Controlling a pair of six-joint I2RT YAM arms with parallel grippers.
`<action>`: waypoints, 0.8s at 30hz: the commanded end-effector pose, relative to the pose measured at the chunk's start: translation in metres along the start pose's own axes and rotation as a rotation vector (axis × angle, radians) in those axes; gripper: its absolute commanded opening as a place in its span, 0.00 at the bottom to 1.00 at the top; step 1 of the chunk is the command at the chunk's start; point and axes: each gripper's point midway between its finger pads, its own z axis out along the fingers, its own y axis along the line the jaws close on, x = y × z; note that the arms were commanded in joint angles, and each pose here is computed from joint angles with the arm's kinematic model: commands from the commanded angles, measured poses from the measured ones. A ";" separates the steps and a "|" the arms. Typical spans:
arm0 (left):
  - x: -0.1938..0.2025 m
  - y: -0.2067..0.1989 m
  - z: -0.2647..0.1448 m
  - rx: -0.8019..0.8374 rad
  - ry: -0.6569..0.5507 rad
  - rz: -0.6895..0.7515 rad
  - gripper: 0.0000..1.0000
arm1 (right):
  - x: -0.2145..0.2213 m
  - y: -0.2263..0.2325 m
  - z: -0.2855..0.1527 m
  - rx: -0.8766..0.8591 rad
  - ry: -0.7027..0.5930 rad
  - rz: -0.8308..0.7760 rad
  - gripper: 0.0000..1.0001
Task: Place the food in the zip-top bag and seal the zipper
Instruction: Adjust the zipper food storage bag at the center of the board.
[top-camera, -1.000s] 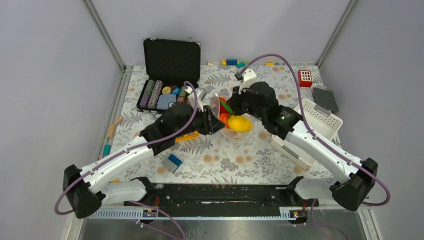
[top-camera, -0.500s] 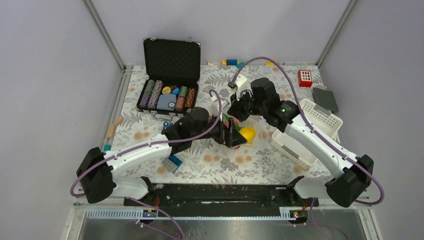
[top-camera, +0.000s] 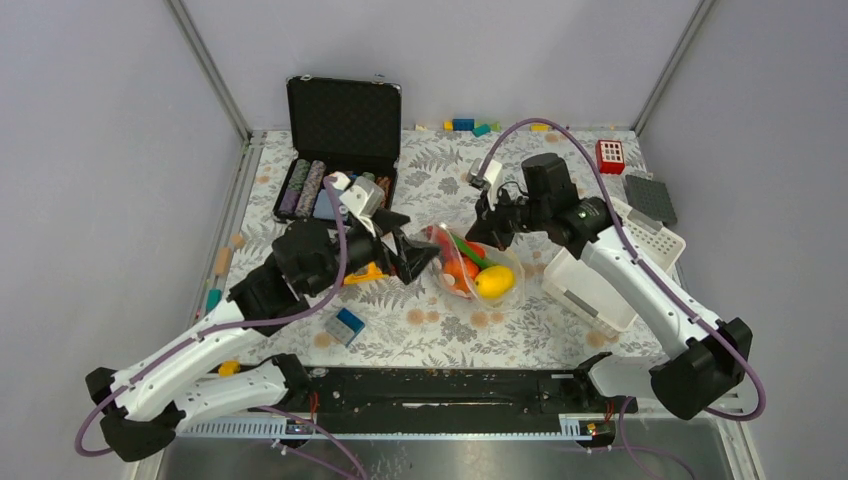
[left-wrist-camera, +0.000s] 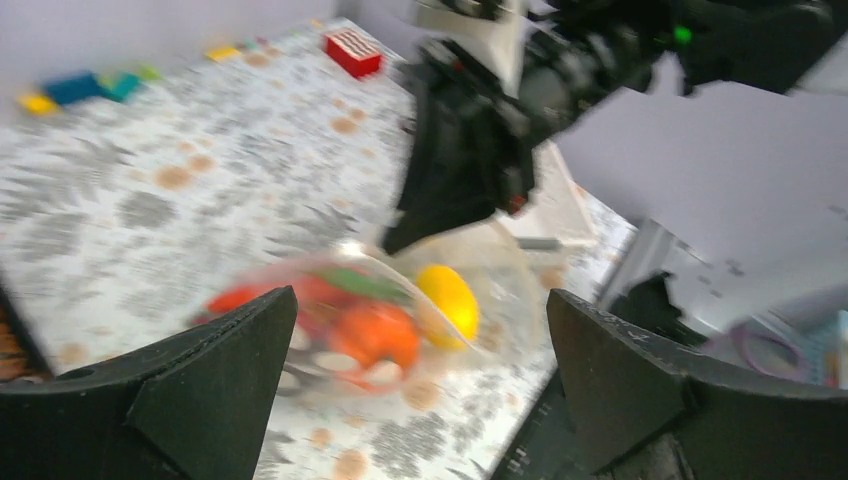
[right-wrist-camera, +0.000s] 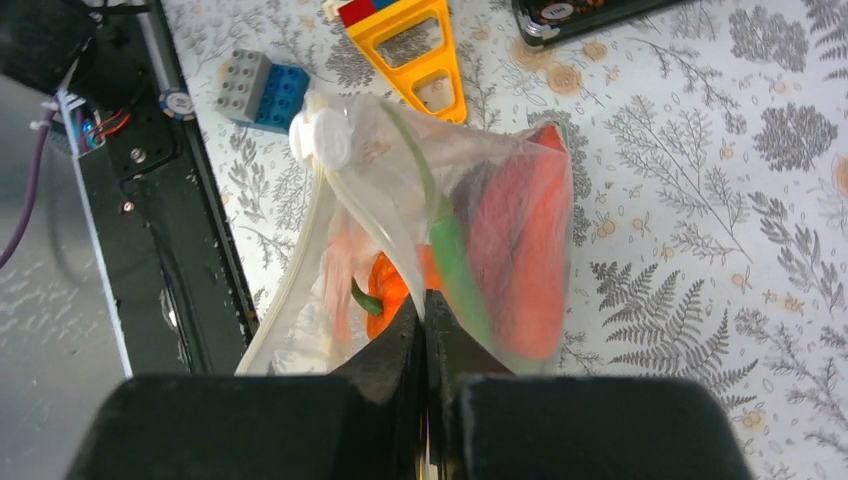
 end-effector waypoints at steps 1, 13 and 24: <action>-0.028 0.041 -0.004 -0.161 -0.048 0.165 0.99 | -0.028 0.020 -0.020 -0.117 -0.052 -0.116 0.00; 0.008 0.025 0.006 0.357 0.109 0.651 0.99 | -0.038 0.023 -0.037 -0.219 0.000 -0.142 0.00; 0.027 0.029 0.054 0.464 0.186 0.516 0.97 | -0.031 0.013 -0.019 -0.265 0.044 -0.109 0.00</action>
